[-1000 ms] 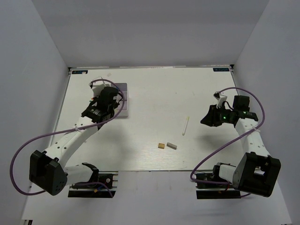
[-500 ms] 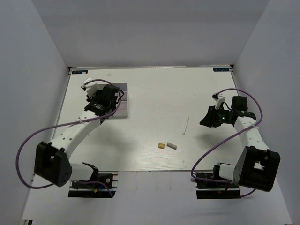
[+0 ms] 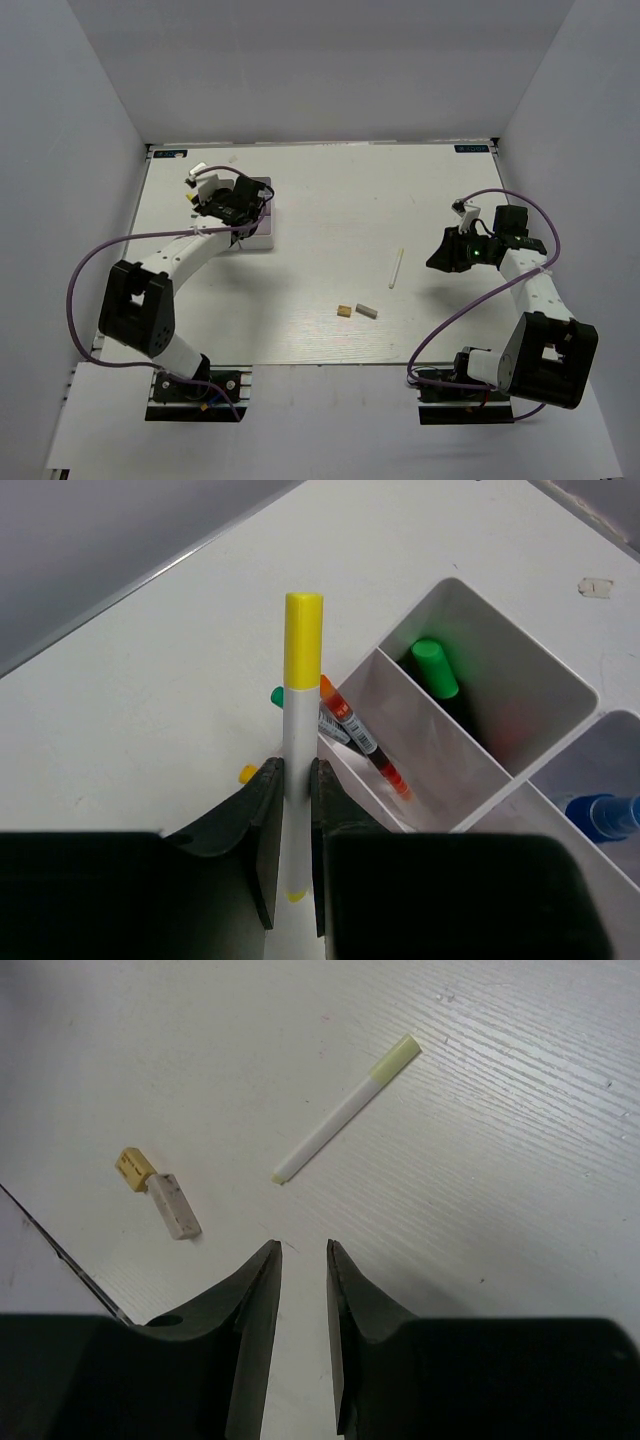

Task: Sort the stationery into containers
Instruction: Place the stationery into the container, then grab a piece of stationery with the right arm

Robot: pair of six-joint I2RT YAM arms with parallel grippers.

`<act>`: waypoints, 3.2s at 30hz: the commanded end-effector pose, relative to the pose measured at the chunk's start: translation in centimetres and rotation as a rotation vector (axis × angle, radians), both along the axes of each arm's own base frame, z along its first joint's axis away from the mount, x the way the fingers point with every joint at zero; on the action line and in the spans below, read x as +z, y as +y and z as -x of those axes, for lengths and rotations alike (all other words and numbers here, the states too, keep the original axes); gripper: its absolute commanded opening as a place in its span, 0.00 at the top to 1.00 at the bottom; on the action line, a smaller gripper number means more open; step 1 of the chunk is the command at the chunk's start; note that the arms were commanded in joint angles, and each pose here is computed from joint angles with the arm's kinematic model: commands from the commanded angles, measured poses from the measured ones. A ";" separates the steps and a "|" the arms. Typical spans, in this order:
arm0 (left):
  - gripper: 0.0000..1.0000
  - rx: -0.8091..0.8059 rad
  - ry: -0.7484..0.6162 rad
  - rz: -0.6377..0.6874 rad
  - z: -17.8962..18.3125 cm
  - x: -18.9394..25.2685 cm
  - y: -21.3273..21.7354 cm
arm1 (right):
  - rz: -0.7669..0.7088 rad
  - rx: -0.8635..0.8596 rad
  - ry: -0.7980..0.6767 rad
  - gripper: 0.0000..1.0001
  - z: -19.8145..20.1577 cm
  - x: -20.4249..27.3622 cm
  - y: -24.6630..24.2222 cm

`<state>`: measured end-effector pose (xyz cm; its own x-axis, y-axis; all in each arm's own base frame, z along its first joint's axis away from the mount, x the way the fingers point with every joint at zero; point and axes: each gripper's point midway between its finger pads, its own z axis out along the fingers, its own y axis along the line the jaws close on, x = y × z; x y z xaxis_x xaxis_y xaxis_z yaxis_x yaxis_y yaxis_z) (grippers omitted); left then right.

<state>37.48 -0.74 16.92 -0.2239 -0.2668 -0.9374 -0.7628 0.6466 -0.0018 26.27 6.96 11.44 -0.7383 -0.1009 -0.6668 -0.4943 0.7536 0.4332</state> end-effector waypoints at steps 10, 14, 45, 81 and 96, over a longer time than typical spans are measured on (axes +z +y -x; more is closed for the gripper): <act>1.00 0.162 -0.057 -0.006 -2.1 -0.5 0.3 | 0.007 0.023 -0.014 0.70 -0.2 0.4 0.0; 1.00 0.167 -0.083 -0.003 -2.5 -0.2 0.3 | 0.006 0.028 -0.013 0.70 0.0 0.4 0.1; 1.00 0.151 -0.082 -0.019 -2.5 -3.4 -0.7 | 0.007 0.034 0.009 0.70 -0.1 -0.2 -0.1; 0.58 0.124 -0.075 -0.003 -1.7 -3.4 -1.3 | 0.007 0.048 0.004 0.70 -0.1 -0.4 0.1; 0.00 -0.600 -0.010 0.283 1.3 6.5 -11.0 | 0.209 -0.042 0.118 0.32 -3.8 -3.2 0.2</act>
